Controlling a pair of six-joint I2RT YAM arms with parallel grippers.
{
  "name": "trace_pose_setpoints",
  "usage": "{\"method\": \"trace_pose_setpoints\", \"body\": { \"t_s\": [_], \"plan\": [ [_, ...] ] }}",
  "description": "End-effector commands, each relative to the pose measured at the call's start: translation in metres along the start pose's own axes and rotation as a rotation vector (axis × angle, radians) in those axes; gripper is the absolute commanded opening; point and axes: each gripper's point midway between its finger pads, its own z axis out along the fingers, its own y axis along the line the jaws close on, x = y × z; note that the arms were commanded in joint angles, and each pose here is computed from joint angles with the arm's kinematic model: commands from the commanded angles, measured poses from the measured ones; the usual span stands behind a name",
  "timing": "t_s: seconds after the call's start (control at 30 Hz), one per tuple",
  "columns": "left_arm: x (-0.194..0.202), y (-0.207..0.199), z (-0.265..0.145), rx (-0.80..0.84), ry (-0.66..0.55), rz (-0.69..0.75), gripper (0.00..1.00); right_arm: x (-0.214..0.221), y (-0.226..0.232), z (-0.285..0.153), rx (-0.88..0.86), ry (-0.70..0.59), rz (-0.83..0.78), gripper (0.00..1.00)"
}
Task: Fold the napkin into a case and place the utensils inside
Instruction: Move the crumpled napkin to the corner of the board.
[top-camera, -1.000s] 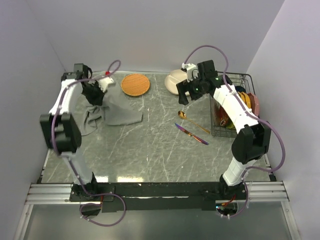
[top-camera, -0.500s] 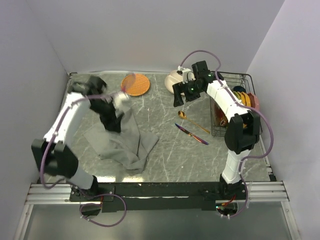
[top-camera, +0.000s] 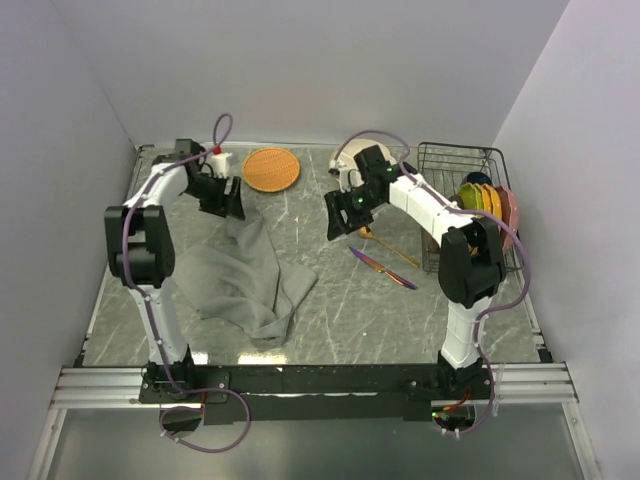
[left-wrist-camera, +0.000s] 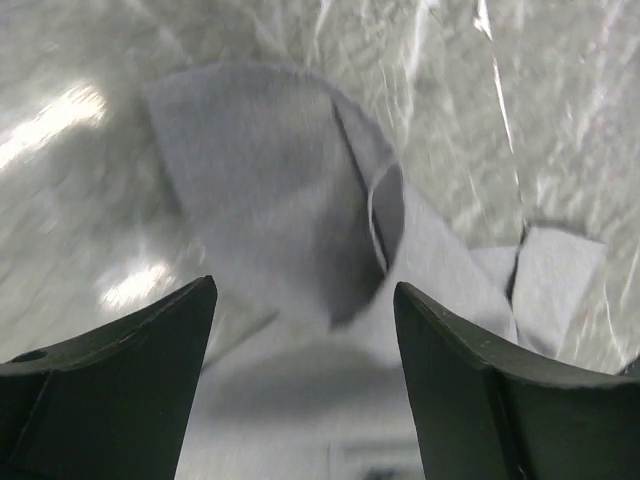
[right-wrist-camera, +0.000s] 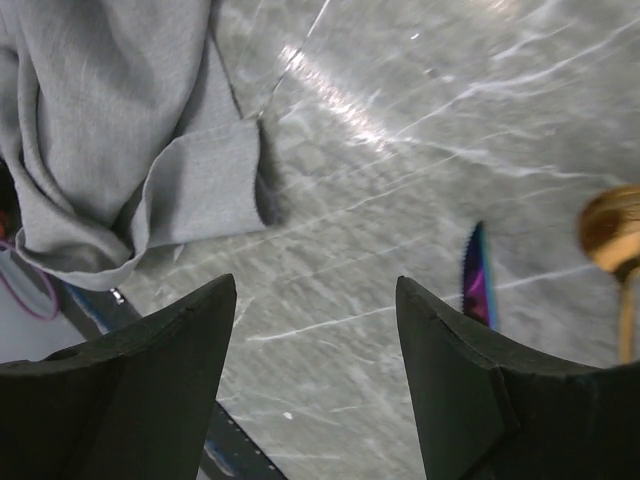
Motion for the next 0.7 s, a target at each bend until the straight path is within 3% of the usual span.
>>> {"method": "trace_pose_setpoints", "body": {
  "t_s": [0.0,0.1,0.2,0.23,0.27,0.57,0.67],
  "plan": [
    [-0.030,-0.023,0.017,-0.011,-0.053,-0.007,0.76,0.007,0.009,0.018,-0.041,0.008,0.039,0.72],
    [-0.011,-0.031,0.036,-0.010,0.018,-0.022,0.71,0.015,0.018,0.036,-0.052,0.054,0.017,0.74],
    [0.013,-0.026,0.045,0.010,0.099,-0.072,0.35,0.019,0.025,0.052,-0.067,0.096,0.009,0.75],
    [0.024,-0.028,0.044,0.038,0.143,-0.097,0.09,0.021,0.029,0.057,-0.078,0.106,0.006,0.75],
    [0.028,-0.030,0.041,0.058,0.149,-0.111,0.03,0.023,0.035,0.062,-0.087,0.118,-0.003,0.75],
    [0.043,-0.010,-0.010,0.019,0.088,-0.153,0.01,0.037,0.056,0.109,-0.140,0.234,-0.087,0.72],
    [0.049,-0.007,-0.016,0.001,0.078,-0.166,0.01,0.041,0.054,0.119,-0.141,0.274,-0.103,0.52]
  ]
}}
